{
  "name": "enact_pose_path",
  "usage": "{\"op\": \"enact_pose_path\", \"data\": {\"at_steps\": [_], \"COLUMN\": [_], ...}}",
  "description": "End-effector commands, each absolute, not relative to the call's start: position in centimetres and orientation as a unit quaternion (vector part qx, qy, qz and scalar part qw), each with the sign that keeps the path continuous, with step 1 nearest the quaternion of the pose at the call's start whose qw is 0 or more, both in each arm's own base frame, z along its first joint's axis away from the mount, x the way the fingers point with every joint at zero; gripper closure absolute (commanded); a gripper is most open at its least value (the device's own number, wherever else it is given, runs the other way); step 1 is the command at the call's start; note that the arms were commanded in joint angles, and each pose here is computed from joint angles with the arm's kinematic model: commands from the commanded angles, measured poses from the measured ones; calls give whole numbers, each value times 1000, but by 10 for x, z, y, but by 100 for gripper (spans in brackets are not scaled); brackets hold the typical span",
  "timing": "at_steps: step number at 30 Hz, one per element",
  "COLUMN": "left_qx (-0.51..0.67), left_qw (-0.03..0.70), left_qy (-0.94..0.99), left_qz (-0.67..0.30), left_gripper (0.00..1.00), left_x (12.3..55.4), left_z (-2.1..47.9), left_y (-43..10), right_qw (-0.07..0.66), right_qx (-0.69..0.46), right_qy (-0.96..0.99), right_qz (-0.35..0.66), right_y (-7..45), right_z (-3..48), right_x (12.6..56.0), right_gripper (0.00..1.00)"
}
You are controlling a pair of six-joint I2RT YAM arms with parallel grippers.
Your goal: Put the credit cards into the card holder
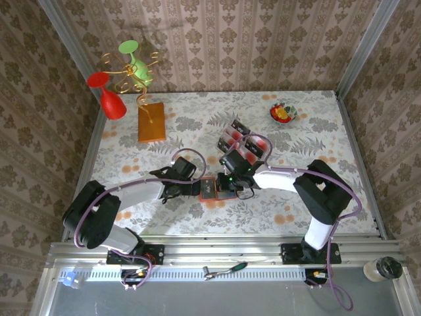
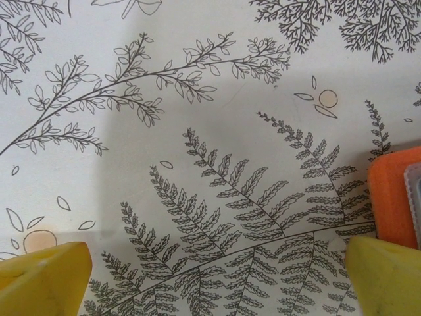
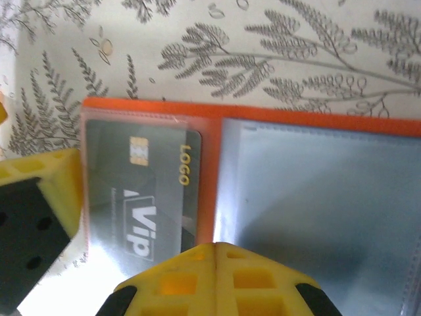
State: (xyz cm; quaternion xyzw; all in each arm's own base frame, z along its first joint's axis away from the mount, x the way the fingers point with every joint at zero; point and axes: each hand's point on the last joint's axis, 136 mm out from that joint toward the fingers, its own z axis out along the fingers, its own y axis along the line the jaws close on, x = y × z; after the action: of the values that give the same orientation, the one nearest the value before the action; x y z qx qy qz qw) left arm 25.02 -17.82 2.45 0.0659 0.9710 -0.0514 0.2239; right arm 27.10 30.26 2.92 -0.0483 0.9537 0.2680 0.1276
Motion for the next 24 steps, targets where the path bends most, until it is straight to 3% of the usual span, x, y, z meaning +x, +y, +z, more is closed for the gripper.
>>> {"op": "enact_pose_path", "data": {"at_steps": [1,12,24], "left_qx": [69,54,58], "left_qw": [234,250,258], "left_qy": [968,965,959], "left_qz": [-52,-55,-107], "left_gripper": [0,0,0], "left_x": [257,270,265], "left_z": [38,61,78], "left_y": [-178,-165,-190], "right_qw": [133,127,147], "right_qx": [-46,-45,-56], "right_qy": [948,947,946], "right_qz": [285,293,283], "right_y": [309,328,323], "right_z": [36,29,50], "right_x": [266,261,270], "right_gripper": [96,96,96]}}
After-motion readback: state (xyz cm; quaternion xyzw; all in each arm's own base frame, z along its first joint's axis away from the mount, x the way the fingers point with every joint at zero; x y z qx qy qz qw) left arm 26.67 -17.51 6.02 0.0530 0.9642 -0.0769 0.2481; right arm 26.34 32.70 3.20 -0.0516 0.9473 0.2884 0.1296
